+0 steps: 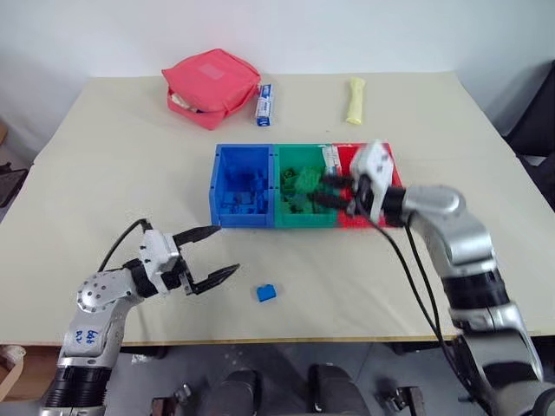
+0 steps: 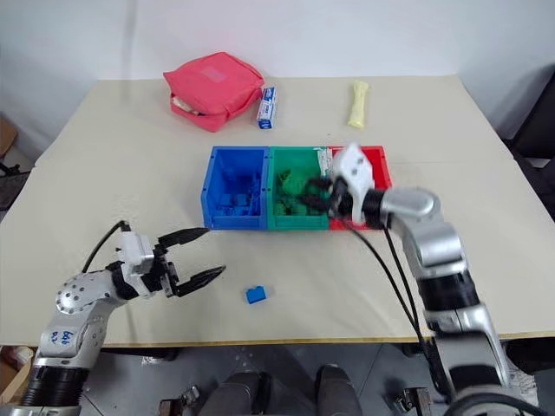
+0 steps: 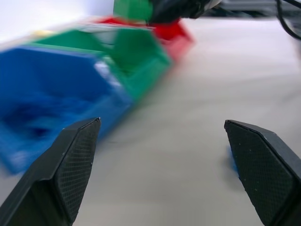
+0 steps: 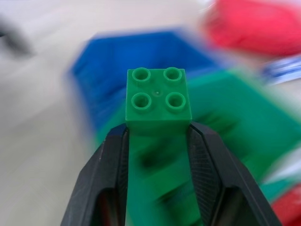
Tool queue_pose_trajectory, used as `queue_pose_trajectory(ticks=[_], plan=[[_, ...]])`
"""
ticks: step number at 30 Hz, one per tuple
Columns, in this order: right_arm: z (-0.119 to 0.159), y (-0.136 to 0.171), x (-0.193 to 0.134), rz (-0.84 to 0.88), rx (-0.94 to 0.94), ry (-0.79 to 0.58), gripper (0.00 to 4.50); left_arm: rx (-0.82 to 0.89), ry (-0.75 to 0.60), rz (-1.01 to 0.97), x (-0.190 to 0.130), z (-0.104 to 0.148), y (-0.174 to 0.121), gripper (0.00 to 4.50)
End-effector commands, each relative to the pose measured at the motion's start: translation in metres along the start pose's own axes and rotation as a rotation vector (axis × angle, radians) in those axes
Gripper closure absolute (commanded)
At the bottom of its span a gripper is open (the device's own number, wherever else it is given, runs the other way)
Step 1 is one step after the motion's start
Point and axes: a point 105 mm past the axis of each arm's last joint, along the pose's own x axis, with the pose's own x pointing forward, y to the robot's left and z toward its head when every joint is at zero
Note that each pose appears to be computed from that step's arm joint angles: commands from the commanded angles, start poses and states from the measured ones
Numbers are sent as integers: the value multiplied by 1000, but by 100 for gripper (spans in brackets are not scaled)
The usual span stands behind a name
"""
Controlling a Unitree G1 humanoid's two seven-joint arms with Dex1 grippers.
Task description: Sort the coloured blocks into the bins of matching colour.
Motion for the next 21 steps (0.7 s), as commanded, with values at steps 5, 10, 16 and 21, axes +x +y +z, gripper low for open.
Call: queue_pose_trajectory(ticks=[5,10,16,21], plan=[[-2,-7,13,-38,-29,-14,104,17,-16,83,-12,12,4,0],[-6,16,-14,111,-97,-65,1,29,69,63,-29,6,7,0],[-33,49,-70,299,-148,-60,1,77,266,-98,-52,-8,10,0],[-59,56,-101,339,-143,-5,1,79,349,-297,-48,-14,-10,0]])
